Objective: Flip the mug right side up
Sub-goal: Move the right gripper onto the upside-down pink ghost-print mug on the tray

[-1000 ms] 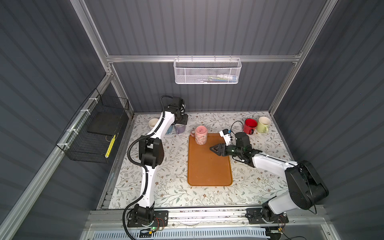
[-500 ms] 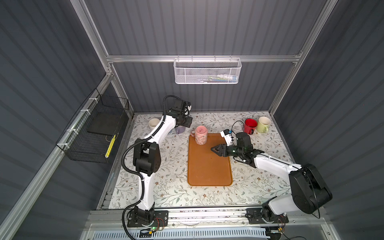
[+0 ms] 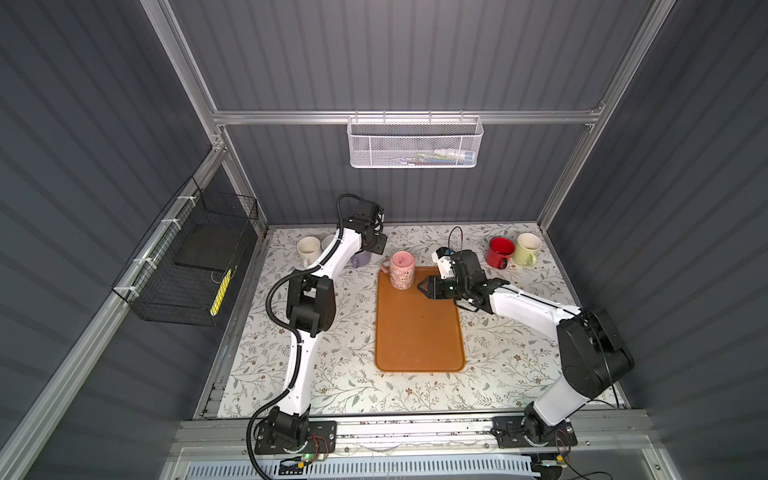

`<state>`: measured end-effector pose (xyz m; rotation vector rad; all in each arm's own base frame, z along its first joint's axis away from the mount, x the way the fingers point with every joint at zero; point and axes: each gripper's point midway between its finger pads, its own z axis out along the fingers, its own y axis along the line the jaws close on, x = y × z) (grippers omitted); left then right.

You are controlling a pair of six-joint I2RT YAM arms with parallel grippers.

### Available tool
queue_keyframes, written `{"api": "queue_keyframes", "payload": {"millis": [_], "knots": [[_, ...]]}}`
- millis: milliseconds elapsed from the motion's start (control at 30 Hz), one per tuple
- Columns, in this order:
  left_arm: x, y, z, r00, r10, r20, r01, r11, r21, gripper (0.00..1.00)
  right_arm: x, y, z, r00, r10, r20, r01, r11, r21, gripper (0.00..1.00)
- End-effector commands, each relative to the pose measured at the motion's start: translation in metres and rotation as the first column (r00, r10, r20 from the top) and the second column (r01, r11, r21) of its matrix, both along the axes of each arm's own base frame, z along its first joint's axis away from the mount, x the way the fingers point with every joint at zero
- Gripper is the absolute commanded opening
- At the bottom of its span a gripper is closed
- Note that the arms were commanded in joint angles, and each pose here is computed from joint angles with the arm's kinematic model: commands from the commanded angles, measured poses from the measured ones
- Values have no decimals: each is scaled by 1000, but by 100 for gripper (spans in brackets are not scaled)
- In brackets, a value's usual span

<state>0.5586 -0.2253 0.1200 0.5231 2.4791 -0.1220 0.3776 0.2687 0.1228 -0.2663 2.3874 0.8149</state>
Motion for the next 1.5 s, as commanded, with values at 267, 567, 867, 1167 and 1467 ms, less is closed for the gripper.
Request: {"api": "queue_keyframes", "payload": {"millis": [267, 567, 867, 1167, 1467], "knots": [[-5, -20, -11, 999, -50, -4, 50, 995, 82, 59, 20, 12, -28, 999, -23, -50, 20, 998, -60, 35], [-4, -1, 3, 999, 7, 51, -17, 982, 187, 59, 33, 25, -37, 998, -14, -61, 12, 999, -29, 32], [7, 25, -15, 993, 116, 17, -117, 982, 149, 58, 35, 27, -33, 999, -13, -52, 12, 1000, -19, 32], [16, 43, -24, 983, 184, 0, -183, 975, 126, 58, 36, 27, -30, 999, -9, -44, 8, 1000, -13, 32], [17, 39, -10, 980, 201, 10, -201, 978, 63, 58, 35, 28, -30, 999, -3, -40, 3, 1000, -11, 31]]}}
